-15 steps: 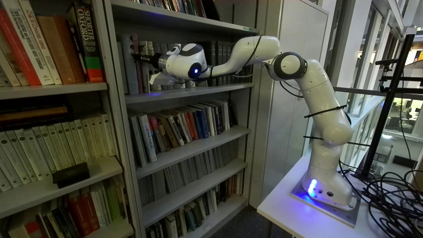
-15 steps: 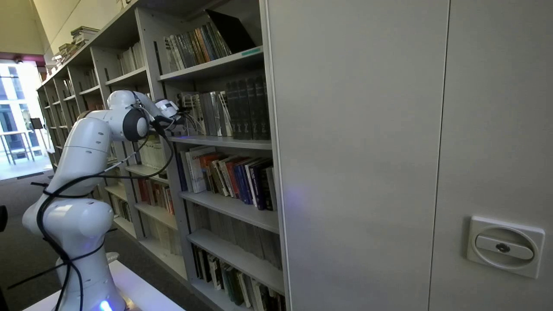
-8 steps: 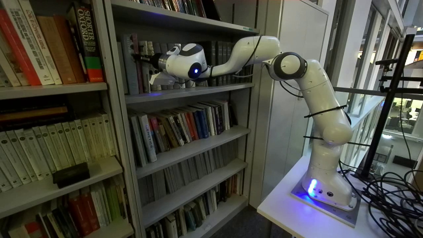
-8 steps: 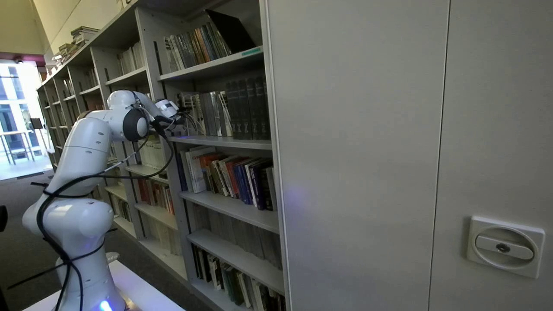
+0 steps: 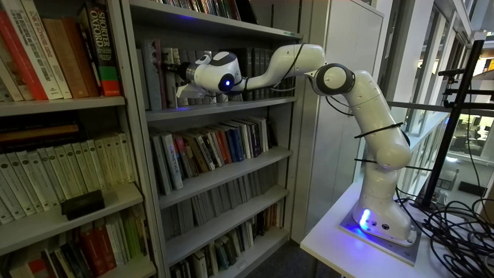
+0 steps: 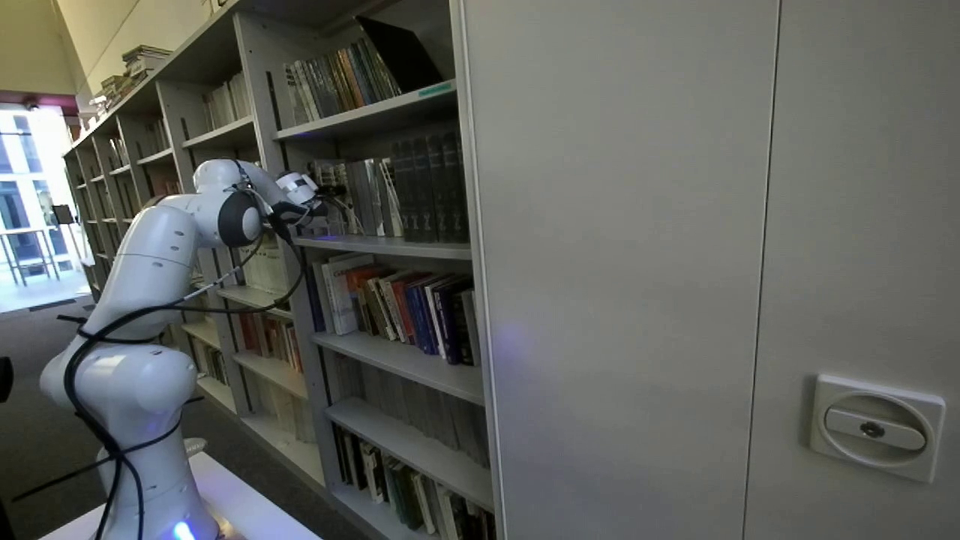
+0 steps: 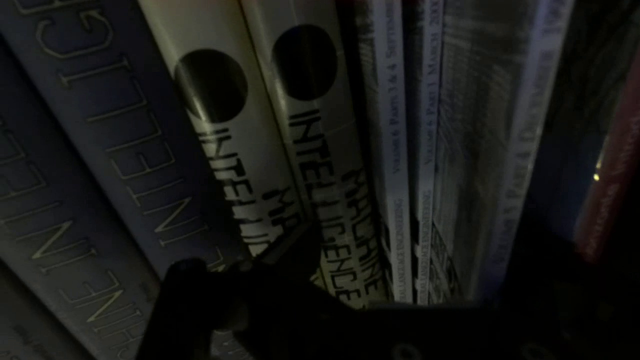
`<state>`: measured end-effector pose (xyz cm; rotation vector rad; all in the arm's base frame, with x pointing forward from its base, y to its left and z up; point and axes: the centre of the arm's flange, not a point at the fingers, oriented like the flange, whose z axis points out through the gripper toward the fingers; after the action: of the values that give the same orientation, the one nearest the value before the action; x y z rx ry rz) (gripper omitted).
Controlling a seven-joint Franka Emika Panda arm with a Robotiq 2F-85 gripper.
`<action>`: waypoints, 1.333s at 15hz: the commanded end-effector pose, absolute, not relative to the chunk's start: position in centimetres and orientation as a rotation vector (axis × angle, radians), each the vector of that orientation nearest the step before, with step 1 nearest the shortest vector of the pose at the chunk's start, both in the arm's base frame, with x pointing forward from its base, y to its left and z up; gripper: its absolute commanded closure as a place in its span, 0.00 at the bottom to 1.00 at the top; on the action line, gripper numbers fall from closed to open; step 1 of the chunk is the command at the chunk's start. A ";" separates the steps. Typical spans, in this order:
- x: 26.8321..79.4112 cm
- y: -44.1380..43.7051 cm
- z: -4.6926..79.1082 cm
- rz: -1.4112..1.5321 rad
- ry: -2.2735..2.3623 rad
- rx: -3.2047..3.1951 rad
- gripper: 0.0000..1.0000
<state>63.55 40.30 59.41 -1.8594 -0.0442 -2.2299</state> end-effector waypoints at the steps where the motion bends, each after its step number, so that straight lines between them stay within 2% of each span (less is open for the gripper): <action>1: 64.7 40.4 60.9 -2.245 -0.054 -1.852 0.00; 20: 62.0 40.8 61.0 -2.223 -0.083 -1.858 0.00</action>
<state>63.64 40.06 59.67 -1.8560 -0.0399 -2.2366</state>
